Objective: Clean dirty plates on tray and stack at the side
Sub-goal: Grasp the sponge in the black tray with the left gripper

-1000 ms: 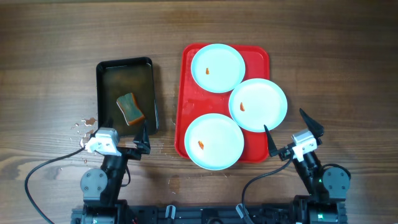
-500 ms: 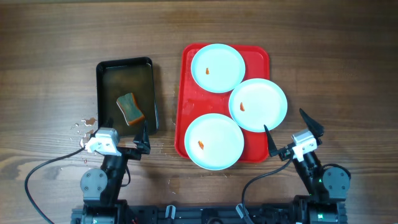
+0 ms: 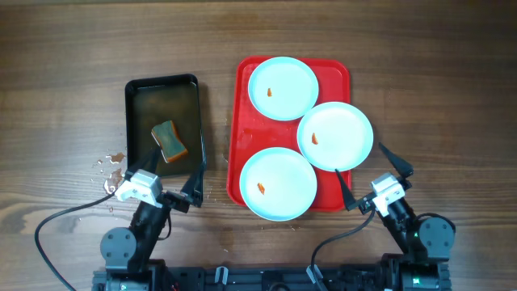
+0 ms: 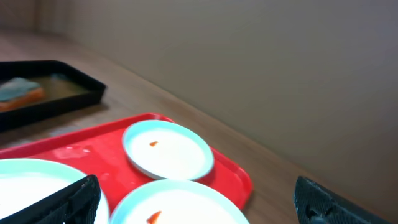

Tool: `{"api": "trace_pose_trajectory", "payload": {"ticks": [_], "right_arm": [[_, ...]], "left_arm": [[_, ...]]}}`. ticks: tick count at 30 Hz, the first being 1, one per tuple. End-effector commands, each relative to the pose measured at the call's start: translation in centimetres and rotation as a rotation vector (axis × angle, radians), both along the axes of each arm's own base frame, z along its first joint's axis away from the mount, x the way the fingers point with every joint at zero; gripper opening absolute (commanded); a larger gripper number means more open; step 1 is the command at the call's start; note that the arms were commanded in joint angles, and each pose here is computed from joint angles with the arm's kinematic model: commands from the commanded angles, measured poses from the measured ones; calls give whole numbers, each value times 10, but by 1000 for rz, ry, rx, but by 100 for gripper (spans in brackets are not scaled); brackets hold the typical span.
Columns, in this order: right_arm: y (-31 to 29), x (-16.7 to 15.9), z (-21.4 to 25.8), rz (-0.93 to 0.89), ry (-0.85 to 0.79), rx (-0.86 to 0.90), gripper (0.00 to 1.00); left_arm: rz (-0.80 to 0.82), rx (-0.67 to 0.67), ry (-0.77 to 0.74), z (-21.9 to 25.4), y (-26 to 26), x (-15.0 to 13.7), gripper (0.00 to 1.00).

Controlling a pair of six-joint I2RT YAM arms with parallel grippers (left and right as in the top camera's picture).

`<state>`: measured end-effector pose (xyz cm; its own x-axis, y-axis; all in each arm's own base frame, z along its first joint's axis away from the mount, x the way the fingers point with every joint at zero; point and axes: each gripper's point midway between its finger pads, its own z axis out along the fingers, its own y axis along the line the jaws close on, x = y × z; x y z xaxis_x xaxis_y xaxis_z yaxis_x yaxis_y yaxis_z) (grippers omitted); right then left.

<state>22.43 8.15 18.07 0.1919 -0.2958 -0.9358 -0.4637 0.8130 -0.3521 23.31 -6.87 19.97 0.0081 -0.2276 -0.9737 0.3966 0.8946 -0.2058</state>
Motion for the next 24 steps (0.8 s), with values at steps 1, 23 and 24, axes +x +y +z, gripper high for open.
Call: {"api": "trace_pose_trajectory", "payload": {"ticks": [1, 23, 24], "right_arm": [[33, -25, 13, 237, -70, -16, 100], [13, 53, 78, -133, 1054, 532, 100], [3, 51, 55, -265, 1103, 480, 100]], "left_arm": [[-80, -57, -42, 19, -12, -8, 100], [178, -25, 973, 55, 20, 52, 100], [327, -26, 1061, 36, 41, 46, 100]]}}
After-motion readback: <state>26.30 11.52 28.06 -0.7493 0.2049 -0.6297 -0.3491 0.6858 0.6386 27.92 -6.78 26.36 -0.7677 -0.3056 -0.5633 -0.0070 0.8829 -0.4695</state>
